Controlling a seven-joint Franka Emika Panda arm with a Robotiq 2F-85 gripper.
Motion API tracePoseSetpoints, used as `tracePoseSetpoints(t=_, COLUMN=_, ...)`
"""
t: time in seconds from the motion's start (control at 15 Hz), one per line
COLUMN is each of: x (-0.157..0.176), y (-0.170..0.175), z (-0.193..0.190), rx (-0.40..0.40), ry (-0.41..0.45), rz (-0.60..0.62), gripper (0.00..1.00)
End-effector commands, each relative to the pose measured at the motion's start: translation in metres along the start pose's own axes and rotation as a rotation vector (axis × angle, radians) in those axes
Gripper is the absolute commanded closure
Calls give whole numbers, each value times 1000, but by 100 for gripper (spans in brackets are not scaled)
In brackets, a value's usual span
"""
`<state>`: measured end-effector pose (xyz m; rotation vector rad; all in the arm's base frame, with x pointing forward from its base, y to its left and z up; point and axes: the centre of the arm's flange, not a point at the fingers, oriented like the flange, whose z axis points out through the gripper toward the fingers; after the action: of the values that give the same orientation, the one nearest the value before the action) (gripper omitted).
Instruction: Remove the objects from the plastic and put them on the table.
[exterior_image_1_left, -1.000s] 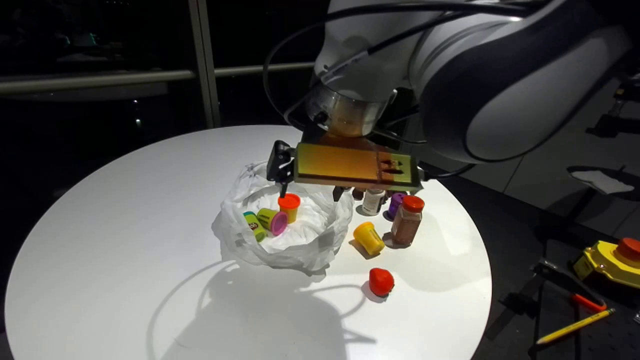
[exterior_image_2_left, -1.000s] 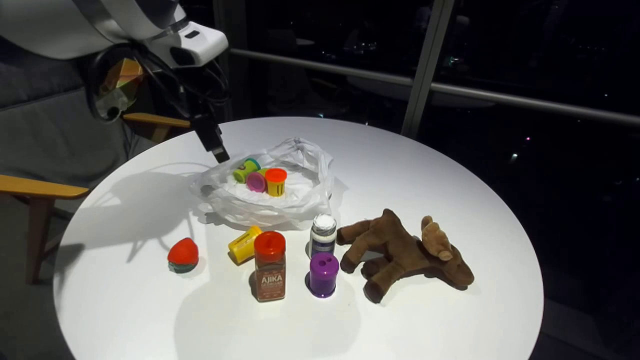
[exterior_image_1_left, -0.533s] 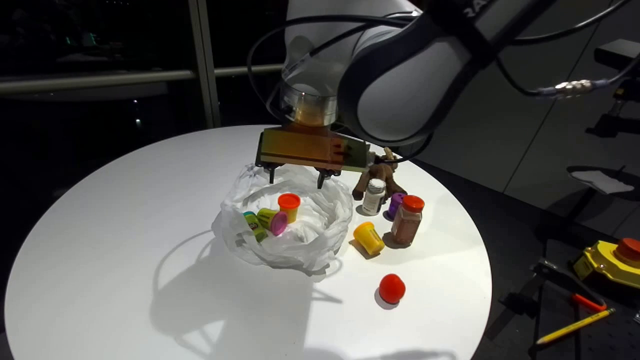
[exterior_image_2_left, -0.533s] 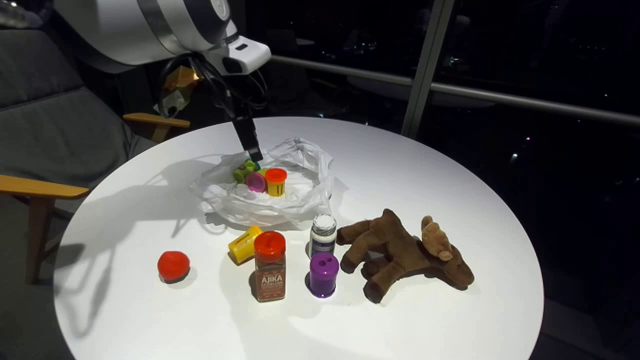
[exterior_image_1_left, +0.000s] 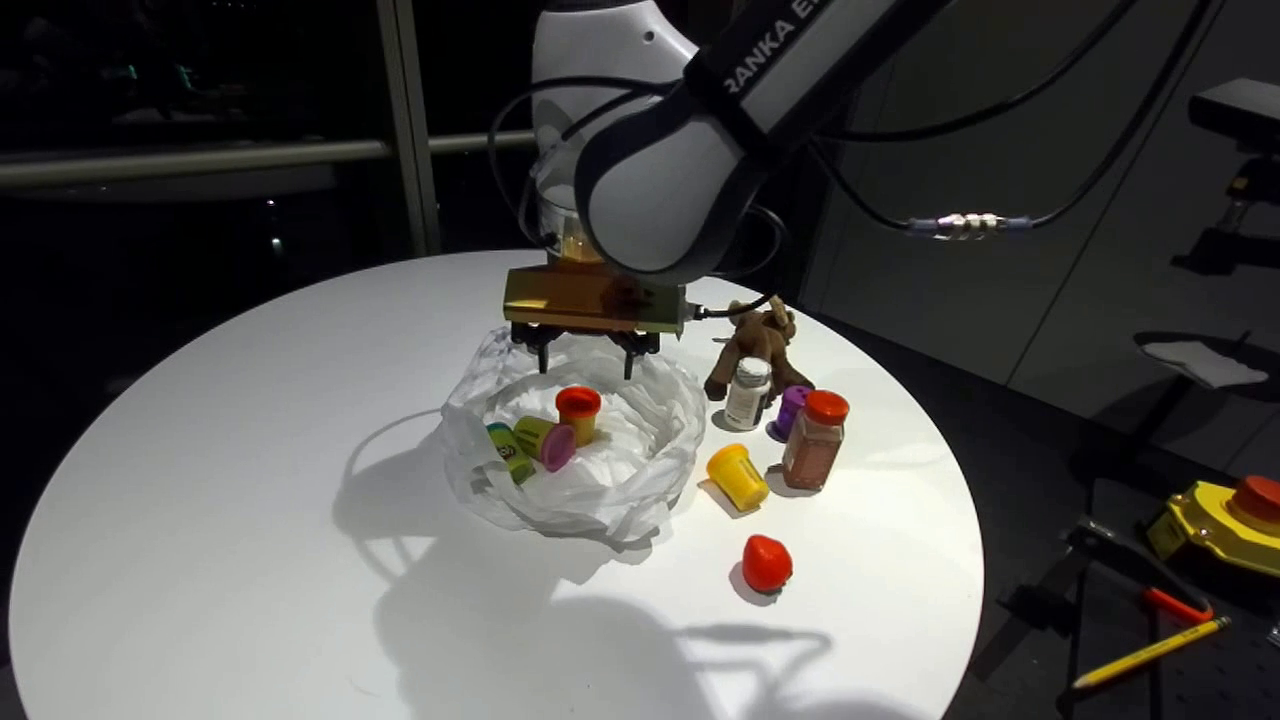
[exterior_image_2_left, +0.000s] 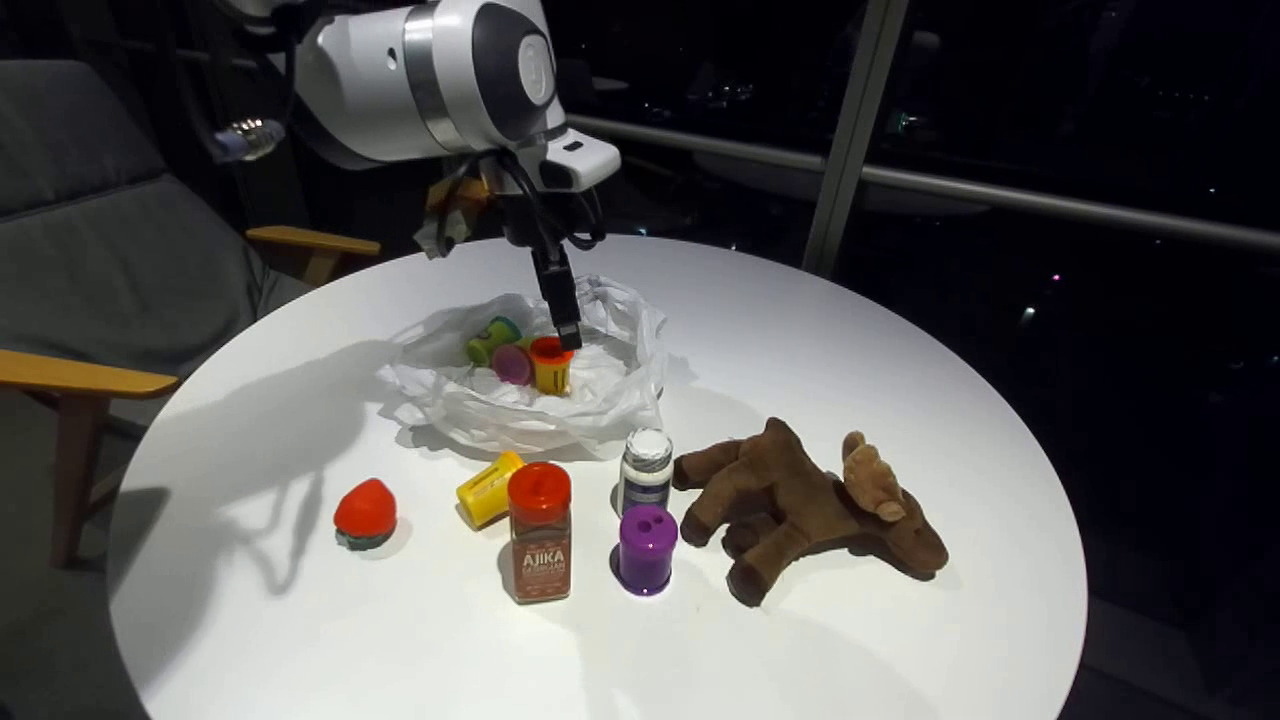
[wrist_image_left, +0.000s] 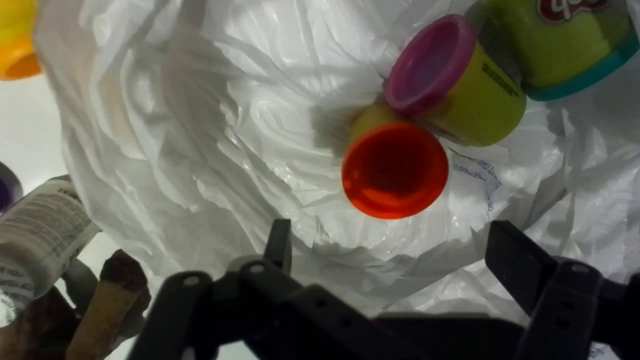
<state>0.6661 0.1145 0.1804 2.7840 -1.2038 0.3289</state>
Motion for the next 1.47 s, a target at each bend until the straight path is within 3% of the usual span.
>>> tracePoseSetpoints(t=0.0, x=25, y=-26, z=23, rx=-3, ry=-49, rz=6, gripper=0)
tracePoseSetpoints(t=0.47, x=28, y=-26, z=47, rx=-33, ry=-129, rz=25, gripper=0)
tracePoseSetpoints(t=1.13, x=17, y=-15, z=32, rx=-30, ry=-145, rz=37, gripper=0)
tracePoseSetpoints(t=1.2, x=16, y=-14, z=32, rx=-30, ry=-145, rz=36, gripper=25)
tracePoseSetpoints(t=1.27, x=16, y=-13, z=32, rx=-32, ry=-147, rz=38, gripper=26)
tracePoseSetpoints(t=1.4, x=14, y=-13, z=33, rx=-34, ry=-151, rz=36, gripper=42)
